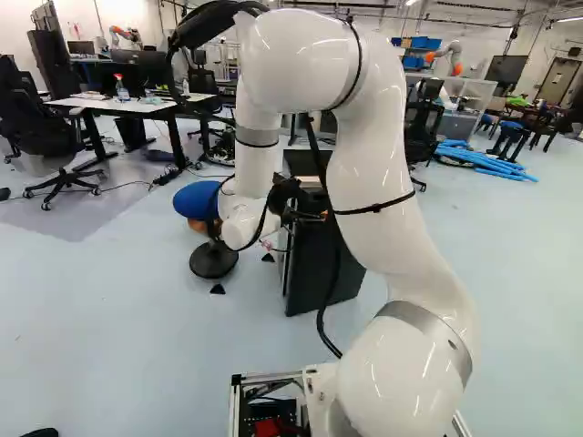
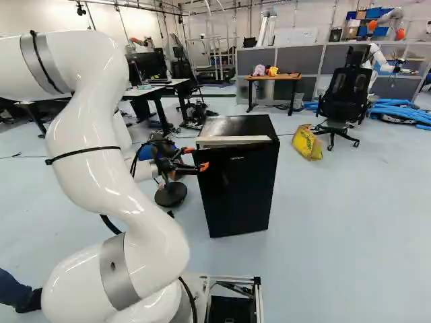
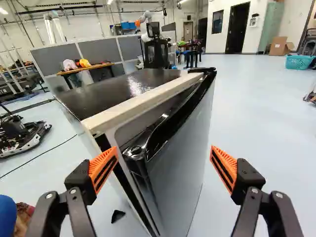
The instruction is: Grab a drink from the fridge
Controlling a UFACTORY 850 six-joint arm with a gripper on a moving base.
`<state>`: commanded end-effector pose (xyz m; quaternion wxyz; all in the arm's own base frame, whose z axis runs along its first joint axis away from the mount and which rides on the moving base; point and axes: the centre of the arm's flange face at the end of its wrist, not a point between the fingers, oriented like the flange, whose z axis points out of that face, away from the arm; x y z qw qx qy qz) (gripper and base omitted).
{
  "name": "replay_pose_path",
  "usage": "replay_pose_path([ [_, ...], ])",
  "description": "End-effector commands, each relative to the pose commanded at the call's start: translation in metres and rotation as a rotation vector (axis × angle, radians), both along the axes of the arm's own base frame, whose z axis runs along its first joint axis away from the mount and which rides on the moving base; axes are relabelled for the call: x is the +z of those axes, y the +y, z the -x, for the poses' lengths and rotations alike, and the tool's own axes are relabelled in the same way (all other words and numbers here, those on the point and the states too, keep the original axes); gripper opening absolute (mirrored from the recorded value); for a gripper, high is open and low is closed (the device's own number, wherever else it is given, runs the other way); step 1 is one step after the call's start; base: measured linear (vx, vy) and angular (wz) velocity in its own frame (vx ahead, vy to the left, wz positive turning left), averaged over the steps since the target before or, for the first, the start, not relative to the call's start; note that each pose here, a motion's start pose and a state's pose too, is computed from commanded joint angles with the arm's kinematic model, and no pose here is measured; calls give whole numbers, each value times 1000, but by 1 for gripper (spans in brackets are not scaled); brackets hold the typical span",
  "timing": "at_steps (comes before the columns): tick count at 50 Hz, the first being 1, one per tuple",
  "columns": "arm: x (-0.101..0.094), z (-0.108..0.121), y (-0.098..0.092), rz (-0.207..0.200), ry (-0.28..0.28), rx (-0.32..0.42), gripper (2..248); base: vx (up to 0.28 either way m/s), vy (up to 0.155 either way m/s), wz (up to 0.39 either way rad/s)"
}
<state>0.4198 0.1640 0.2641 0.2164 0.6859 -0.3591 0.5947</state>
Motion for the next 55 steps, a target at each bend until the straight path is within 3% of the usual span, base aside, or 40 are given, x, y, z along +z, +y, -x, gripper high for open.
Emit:
replay_pose_path([
  [14,-1,-9,0,-10,-10,-35,247,0,0,0],
  [55,-2,1,-7,-26,1,-167,247,0,0,0],
])
